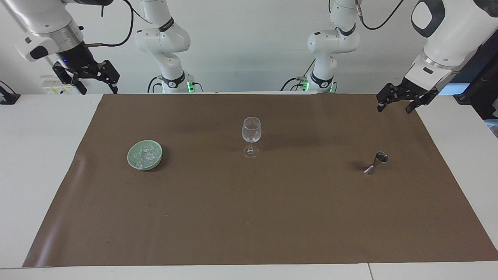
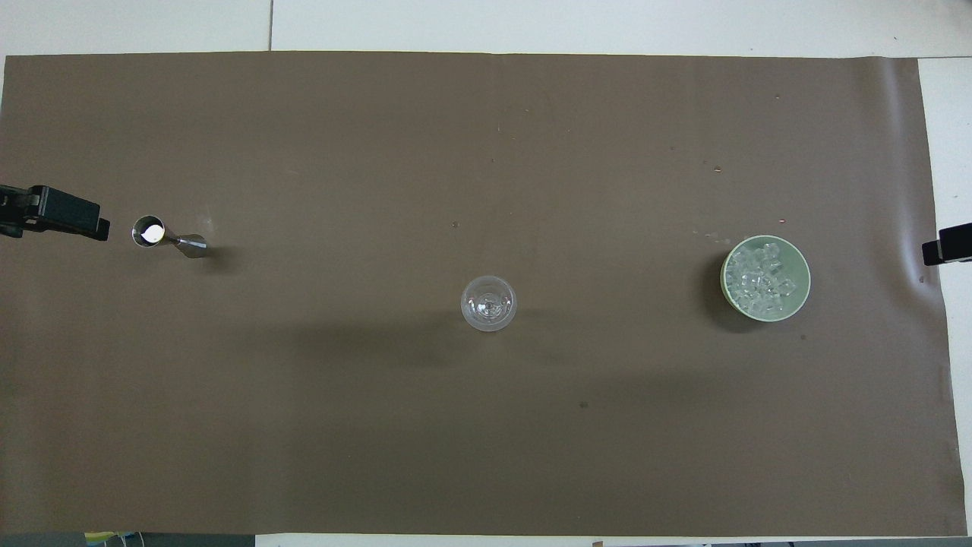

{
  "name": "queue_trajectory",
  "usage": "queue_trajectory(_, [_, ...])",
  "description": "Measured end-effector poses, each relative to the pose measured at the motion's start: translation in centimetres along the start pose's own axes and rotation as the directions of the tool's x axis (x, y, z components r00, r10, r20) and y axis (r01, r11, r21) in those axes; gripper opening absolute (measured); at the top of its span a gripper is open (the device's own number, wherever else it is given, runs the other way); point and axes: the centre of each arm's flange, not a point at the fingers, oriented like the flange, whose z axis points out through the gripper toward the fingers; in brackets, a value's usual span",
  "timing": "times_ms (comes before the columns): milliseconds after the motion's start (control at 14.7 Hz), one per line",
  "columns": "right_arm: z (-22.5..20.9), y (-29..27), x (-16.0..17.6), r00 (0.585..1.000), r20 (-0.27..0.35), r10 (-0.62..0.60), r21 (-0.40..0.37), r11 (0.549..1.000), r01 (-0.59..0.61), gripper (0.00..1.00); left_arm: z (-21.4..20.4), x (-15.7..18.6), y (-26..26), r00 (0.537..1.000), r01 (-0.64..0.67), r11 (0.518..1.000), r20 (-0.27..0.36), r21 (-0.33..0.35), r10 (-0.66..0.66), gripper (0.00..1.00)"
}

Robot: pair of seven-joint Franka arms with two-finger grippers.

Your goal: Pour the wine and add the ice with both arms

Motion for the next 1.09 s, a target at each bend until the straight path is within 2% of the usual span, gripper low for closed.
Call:
queue_trajectory(543, [0.0,-0.1,0.0,1.0,0.0,-0.002,0.0,1.0,0.002,1.0,0.2,-0.2,-0.5,1.0,0.009,1.0,0.016,-0.002,-0.009,1.0])
queue_trajectory(679, [0.0,-0.1,0.0,1.0,0.0,-0.002,0.0,1.0,0.002,1.0,0.6,-0.3,-1.2,0.998,0.048,0.999,0.033,-0.017,-0.047,1.0])
queue_trajectory(883, [0.0,-0.1,0.0,1.0,0.0,-0.002,0.0,1.0,0.002,1.0,2.2,0.3,-3.8,0.97,0.237,0.966,0.073,-0.106,-0.23,1.0])
queue_trajectory(1087, [0.1,-0.1,0.0,1.0,0.001,-0.002,0.0,1.0,0.002,1.0,5.2,2.0,-7.0,0.874,0.482,0.858,0.169,-0.177,-0.456,1.0])
